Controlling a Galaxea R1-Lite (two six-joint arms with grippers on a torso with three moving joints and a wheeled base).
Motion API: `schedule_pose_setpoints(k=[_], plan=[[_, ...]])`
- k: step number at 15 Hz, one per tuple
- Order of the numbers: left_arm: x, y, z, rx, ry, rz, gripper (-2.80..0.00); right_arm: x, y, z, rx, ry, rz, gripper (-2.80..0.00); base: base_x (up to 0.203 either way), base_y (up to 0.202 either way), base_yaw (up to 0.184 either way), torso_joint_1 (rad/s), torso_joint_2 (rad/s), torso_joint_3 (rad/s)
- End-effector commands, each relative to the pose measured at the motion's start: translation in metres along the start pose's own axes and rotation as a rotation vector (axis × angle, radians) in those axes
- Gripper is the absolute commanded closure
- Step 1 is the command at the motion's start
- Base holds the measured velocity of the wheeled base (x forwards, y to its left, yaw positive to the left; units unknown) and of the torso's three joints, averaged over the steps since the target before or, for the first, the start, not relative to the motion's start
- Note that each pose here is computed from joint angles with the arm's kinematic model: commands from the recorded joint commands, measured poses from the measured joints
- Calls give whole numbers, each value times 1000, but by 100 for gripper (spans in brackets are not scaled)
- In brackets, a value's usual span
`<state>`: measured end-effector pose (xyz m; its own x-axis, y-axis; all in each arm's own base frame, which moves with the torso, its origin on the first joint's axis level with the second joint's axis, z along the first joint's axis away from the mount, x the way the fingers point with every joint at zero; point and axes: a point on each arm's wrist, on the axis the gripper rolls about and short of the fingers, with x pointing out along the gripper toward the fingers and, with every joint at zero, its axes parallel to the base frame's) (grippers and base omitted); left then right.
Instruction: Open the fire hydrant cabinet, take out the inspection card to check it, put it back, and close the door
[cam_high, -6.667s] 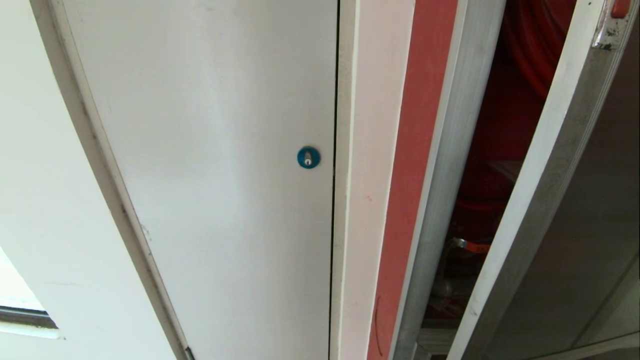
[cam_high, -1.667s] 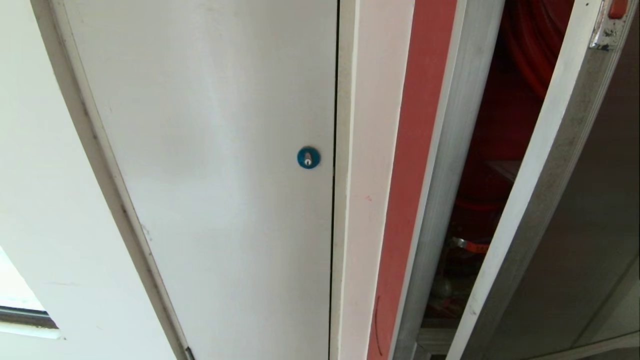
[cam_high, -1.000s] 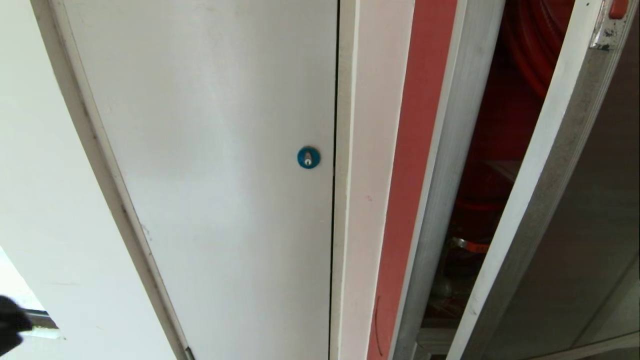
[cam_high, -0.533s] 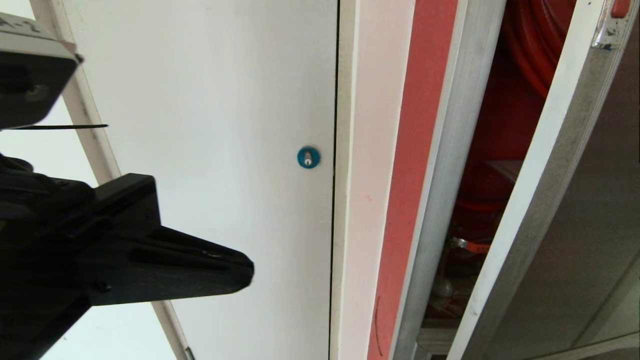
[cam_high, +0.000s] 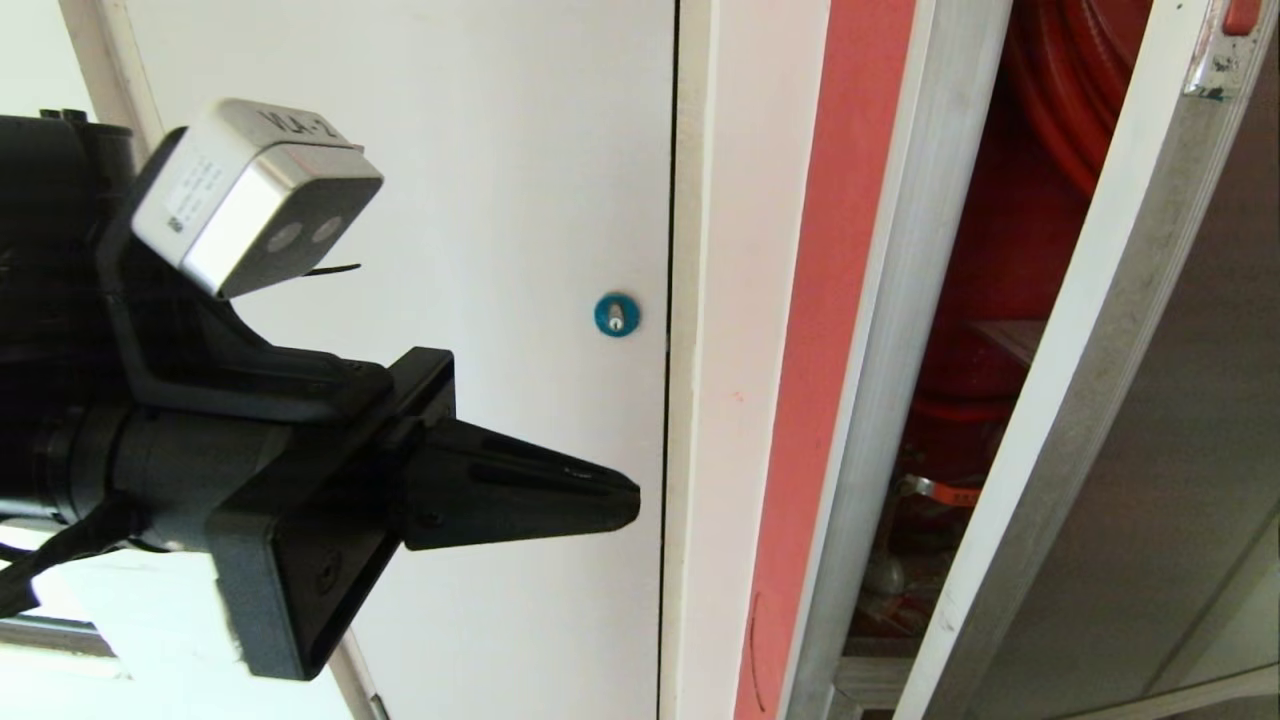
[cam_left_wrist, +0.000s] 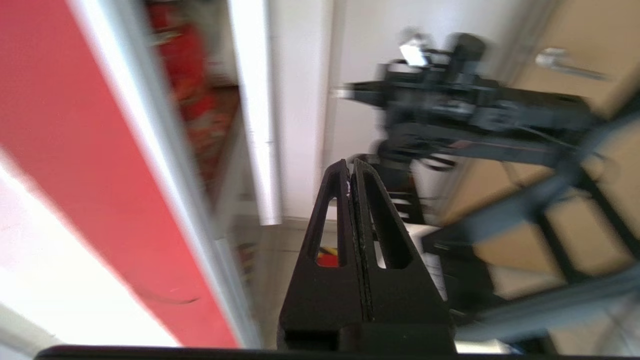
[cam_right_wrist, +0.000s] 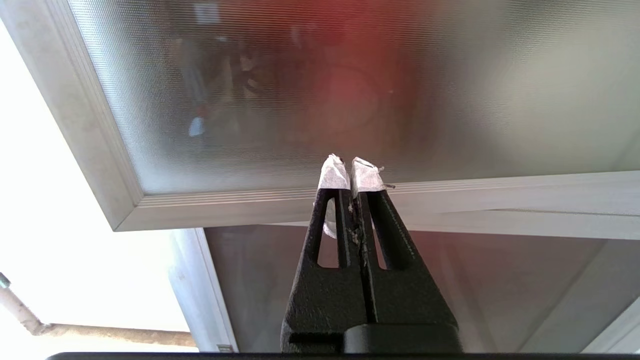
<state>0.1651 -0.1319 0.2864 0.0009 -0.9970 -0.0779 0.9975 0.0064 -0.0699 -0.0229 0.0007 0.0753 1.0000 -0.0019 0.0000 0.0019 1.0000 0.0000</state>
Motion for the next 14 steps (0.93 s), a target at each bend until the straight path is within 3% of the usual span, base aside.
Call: schedule_pose_setpoints(k=[1,5,8,11,14], plan=[[7,11,-4,-12,11,65,0,0,0,0,1,1,0,0,0,0,0,0,0,0],[39,11,-14,-58,37,41,0,0,0,0,0,1,0,0,0,0,0,0,0,0],[78,12,-23,-125,19,134,0,0,0,0,0,1,0,0,0,0,0,0,0,0],[107,20,-36,-140,4,213,0,0,0,0,0,1,0,0,0,0,0,0,0,0],[131,16,-51,-144,18,234,0,0,0,0,0,1,0,0,0,0,0,0,0,0]])
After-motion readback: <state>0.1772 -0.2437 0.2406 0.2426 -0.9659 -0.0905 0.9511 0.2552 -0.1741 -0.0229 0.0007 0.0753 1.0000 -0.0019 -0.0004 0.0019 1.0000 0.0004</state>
